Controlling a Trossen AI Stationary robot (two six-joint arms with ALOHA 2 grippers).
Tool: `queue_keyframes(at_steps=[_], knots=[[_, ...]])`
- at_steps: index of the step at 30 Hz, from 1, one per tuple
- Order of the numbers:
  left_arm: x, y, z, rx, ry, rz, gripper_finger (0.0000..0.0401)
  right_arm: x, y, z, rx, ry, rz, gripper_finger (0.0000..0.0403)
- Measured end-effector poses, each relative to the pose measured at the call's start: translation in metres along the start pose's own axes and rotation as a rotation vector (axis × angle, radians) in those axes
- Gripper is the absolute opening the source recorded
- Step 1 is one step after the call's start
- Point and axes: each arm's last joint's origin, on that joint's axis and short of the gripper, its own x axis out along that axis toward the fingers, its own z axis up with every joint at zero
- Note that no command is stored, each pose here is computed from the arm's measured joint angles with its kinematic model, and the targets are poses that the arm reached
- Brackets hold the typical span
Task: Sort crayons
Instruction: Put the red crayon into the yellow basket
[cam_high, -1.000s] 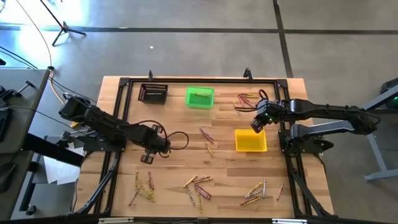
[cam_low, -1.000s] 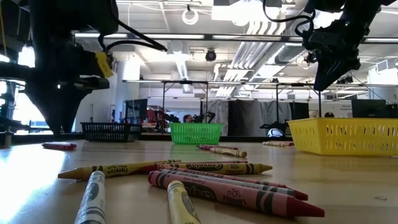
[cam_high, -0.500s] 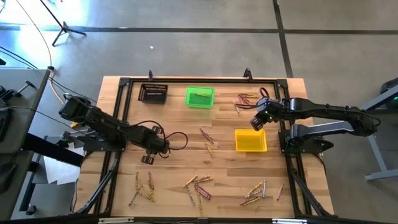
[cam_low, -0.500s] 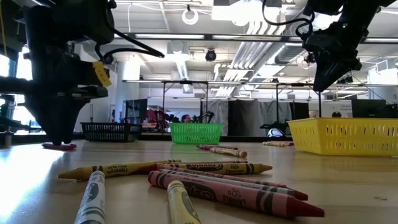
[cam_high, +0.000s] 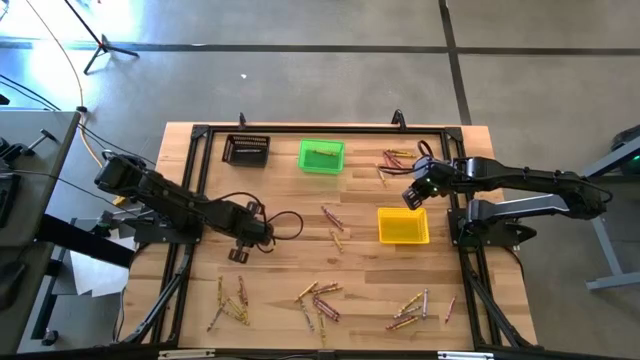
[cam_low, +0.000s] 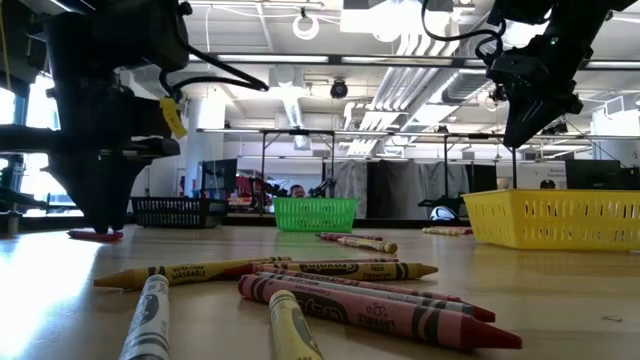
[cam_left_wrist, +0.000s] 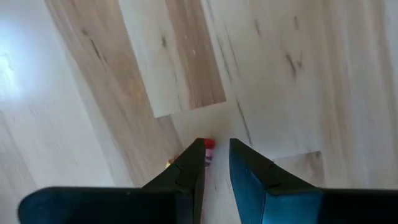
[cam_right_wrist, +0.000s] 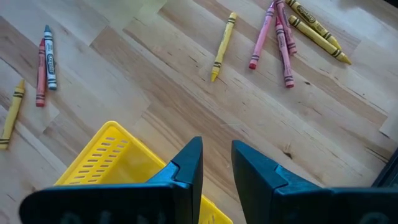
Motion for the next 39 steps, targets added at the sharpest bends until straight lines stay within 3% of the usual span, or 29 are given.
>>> queue_keyframes(at_steps=[15, 22, 26, 33, 39], knots=[[0.01, 0.003, -0.009, -0.041, -0.003, -0.059, 0.0057, 0.0, 0.0, 0.0, -0.001, 0.001, 0.002, 0.0071], [0.01, 0.003, -0.005, -0.044, -0.028, -0.059, 0.0026, 0.0, 0.0, 0.0, -0.001, 0.002, 0.002, 0.0071], [0.005, 0.004, 0.006, -0.049, -0.093, -0.087, 0.0004, 0.0, 0.0, 0.0, -0.002, 0.002, 0.002, 0.0071], [-0.006, 0.009, 0.024, -0.067, -0.211, -0.064, 0.0002, 0.0, 0.0, 0.0, 0.001, 0.002, 0.002, 0.0071], [-0.027, 0.017, 0.046, -0.091, -0.293, 0.023, 0.0001, 0.0, 0.0, 0.0, 0.041, 0.001, 0.003, 0.0071]])
